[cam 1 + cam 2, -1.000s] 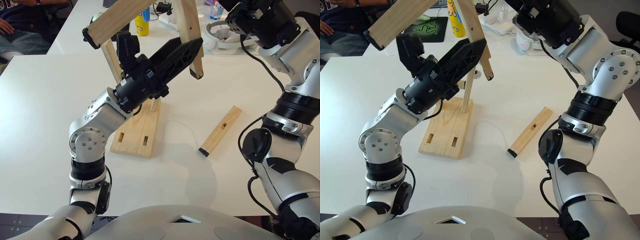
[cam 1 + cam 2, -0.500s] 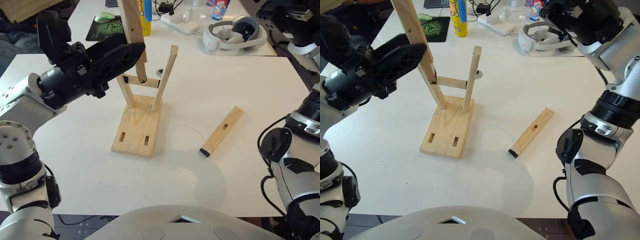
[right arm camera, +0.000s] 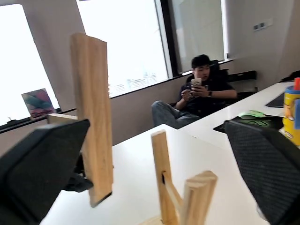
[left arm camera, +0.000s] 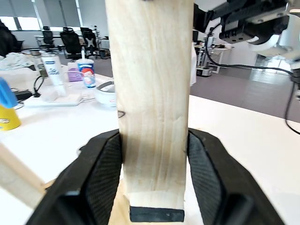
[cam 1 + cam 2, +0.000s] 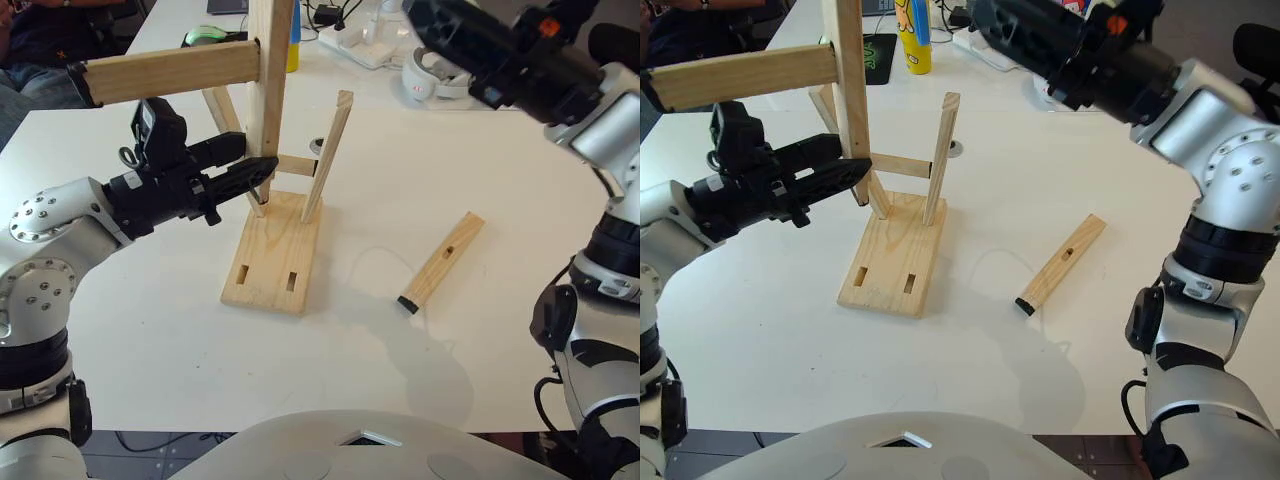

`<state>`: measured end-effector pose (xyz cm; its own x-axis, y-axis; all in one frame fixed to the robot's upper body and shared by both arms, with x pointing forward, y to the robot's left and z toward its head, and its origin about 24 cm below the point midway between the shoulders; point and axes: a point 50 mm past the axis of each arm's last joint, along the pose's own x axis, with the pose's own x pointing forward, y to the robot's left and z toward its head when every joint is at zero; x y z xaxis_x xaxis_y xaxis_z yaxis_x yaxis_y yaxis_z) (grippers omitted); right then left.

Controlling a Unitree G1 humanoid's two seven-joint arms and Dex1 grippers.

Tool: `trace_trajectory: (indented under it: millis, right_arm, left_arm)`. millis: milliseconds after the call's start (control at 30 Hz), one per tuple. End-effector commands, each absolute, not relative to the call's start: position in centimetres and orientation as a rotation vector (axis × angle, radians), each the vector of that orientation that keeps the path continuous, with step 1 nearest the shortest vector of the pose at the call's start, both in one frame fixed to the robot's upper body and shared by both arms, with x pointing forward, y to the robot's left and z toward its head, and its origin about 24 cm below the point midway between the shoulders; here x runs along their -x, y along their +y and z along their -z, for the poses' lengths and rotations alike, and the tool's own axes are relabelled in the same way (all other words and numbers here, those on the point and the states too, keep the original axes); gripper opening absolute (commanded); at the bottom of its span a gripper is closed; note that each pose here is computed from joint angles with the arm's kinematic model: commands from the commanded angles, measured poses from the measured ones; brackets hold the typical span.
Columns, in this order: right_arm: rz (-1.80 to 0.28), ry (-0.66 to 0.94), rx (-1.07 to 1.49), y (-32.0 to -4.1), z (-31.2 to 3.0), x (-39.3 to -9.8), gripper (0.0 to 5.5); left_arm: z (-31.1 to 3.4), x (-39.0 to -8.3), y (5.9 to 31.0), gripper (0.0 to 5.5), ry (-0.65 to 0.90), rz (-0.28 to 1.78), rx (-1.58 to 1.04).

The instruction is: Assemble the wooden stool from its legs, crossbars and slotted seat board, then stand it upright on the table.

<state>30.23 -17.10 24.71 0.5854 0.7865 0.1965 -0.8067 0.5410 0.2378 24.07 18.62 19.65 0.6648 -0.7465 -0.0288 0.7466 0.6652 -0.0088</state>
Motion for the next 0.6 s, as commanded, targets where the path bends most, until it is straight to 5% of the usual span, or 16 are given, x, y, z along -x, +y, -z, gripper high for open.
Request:
trace_trajectory:
  millis: [33, 367, 467, 600]
  right_arm:
    - [-0.813, -0.118, -0.271, -17.3, -22.7, -30.6, 5.4]
    - [-0.632, -0.192, -0.198, -16.9, -21.0, -31.0, 5.4]
    - [-0.722, -0.24, -0.284, -16.0, -22.5, -30.5, 5.4]
    - [-1.095, -0.272, -0.558, -13.9, -26.0, -28.4, 5.4]
  left_arm:
    - [-18.6, -23.7, 18.7, 2.05, -0.002, 0.756, -0.025]
    - [-18.3, -22.8, 18.2, 2.05, -0.166, 0.491, -0.158]
    - [-18.3, -23.1, 17.7, 2.05, -0.195, 0.484, -0.216]
    - [-18.9, -23.7, 16.4, 2.05, -0.216, 0.543, -0.193]
